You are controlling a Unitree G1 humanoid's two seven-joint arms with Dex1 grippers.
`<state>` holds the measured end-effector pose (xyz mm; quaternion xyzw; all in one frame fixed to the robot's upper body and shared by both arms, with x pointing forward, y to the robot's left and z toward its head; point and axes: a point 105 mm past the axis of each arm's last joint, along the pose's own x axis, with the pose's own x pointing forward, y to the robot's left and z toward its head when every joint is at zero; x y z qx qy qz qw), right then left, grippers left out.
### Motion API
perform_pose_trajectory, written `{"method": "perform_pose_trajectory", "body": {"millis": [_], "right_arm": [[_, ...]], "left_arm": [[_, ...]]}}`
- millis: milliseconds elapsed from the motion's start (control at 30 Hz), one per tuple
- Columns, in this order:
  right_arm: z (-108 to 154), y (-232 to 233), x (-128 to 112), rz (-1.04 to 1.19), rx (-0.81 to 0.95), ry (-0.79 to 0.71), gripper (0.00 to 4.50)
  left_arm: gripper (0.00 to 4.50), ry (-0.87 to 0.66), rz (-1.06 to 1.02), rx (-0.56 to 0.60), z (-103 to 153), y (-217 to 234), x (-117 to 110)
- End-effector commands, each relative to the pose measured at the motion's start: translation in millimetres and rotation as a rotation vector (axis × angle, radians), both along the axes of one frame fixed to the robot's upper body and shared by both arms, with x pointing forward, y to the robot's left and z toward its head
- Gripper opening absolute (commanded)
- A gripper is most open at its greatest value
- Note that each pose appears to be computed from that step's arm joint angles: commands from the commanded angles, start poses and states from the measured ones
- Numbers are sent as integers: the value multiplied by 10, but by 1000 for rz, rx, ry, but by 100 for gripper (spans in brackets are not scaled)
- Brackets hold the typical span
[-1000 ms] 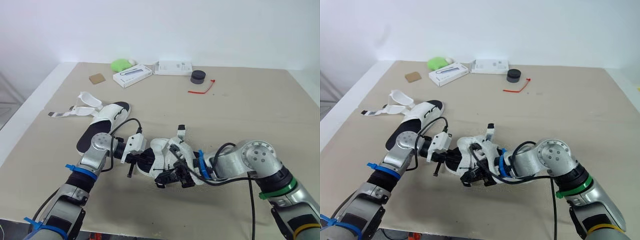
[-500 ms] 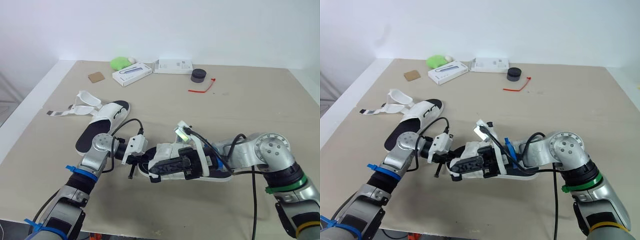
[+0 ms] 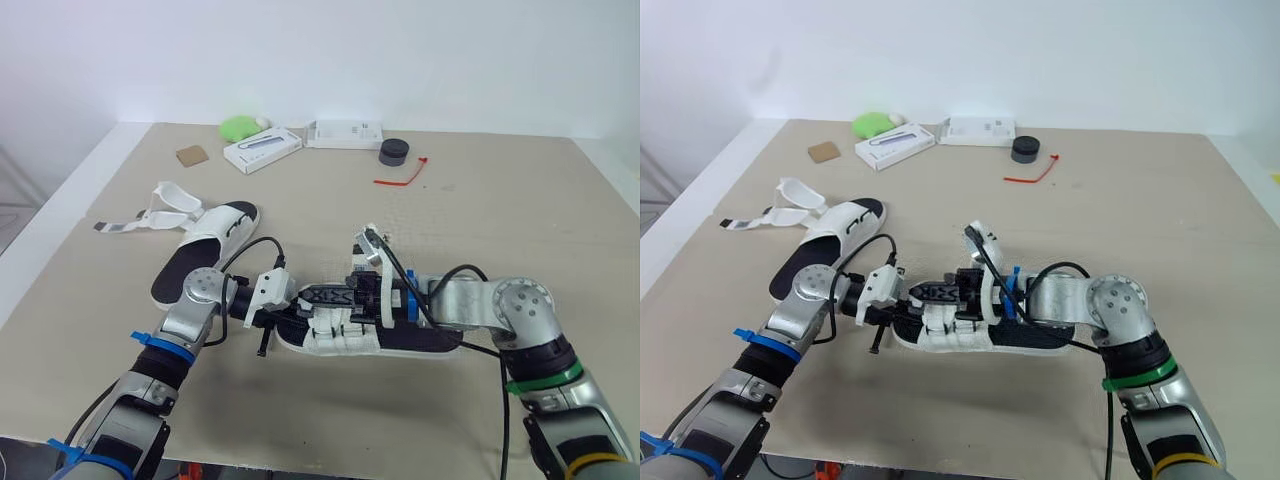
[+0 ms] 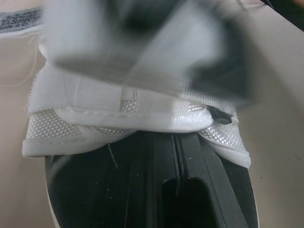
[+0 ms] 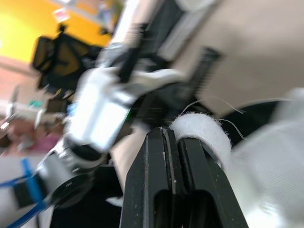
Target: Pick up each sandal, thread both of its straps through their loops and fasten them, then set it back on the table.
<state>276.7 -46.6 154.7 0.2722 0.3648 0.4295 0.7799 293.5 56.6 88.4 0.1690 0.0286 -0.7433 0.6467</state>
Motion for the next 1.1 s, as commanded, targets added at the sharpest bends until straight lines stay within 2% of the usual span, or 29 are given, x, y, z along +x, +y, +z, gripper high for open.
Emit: {"method": "perform_pose_trajectory", "body": {"millis": [33, 100, 200, 333, 367, 400, 467, 500, 700, 800, 867, 967, 1100], "right_arm": [[69, -178, 215, -179, 27, 11, 11], [40, -229, 271, -218, 1, 28, 11], [-30, -283, 337, -269, -39, 64, 90], [-50, -292, 364, -279, -53, 82, 249], [-47, -294, 373, -281, -54, 84, 317], [-44, -303, 386, -288, -61, 85, 335], [-23, -332, 426, -304, -65, 85, 429], [-12, -349, 445, -311, -66, 85, 448], [192, -449, 574, -344, -40, 34, 448], [606, -454, 564, -280, 76, -100, 448], [868, -443, 445, -186, 148, -202, 448], [1142, -482, 134, -24, 186, -369, 448], [1145, -612, -162, 92, 117, -494, 448]], "left_arm": [[0, 197, -50, 188, -641, 64, -290], [0, 197, -48, 188, -641, 66, -284], [0, 194, -47, 189, -641, 71, -271], [0, 192, -44, 187, -641, 72, -257], [0, 192, -43, 187, -641, 72, -255], [0, 192, -42, 187, -642, 73, -254], [0, 192, -40, 187, -649, 78, -254], [0, 192, -39, 188, -652, 80, -253], [0, 195, -38, 187, -667, 78, -254], [0, 195, -37, 186, -683, 77, -253], [0, 194, -38, 186, -693, 77, -251], [0, 175, -37, 163, -668, 63, -234], [0, 143, -20, 73, -487, 2, -157]]}}
